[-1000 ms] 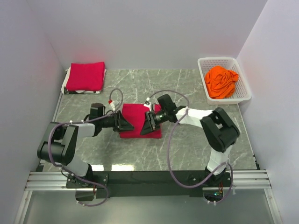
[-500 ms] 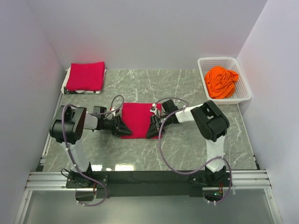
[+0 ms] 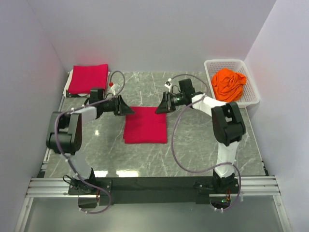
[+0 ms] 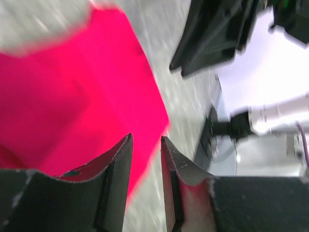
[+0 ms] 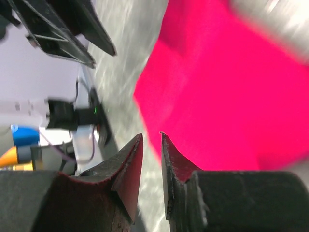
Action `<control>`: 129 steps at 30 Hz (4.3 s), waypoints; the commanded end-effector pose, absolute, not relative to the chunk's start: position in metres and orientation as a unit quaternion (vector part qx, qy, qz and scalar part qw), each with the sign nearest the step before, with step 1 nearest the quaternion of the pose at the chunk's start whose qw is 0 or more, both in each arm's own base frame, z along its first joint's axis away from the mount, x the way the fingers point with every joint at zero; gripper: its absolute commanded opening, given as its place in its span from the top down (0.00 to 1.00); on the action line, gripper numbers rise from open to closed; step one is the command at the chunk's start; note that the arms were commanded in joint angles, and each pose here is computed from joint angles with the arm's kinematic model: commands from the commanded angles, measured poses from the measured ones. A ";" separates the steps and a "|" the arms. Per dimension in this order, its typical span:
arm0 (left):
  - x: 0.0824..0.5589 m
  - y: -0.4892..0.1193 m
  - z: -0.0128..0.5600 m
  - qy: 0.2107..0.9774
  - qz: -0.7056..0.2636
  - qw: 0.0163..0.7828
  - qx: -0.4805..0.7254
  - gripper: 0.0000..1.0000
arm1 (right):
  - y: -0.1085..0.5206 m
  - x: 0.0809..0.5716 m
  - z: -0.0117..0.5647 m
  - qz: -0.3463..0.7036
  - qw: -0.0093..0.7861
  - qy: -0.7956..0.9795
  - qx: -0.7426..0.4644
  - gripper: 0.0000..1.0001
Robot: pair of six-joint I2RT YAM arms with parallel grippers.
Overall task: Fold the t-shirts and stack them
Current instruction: Fold the tshirt, then neatly place the folded tshirt to the corner
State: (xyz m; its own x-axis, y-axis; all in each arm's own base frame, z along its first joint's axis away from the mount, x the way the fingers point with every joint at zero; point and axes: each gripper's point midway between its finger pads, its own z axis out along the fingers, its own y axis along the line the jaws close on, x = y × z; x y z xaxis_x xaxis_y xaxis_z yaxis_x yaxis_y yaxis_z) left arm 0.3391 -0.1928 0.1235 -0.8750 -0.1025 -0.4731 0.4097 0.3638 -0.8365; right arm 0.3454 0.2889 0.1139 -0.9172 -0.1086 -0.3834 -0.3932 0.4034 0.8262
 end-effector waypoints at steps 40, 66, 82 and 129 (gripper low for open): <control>0.358 0.025 0.174 0.813 -0.386 0.367 -0.236 0.07 | 0.401 0.275 0.126 0.118 0.353 0.800 -0.471 0.57; 0.348 0.038 0.155 0.819 -0.359 0.366 -0.257 0.11 | 0.440 0.235 0.009 0.087 0.247 0.803 -0.535 1.00; 0.328 -0.054 0.106 0.798 -0.452 0.326 -0.229 0.00 | 0.433 0.271 0.109 0.241 0.312 0.803 -0.447 1.00; 0.406 -0.180 0.013 0.823 -0.449 0.219 -0.271 0.41 | 0.448 0.280 0.139 0.311 0.327 0.811 -0.372 1.00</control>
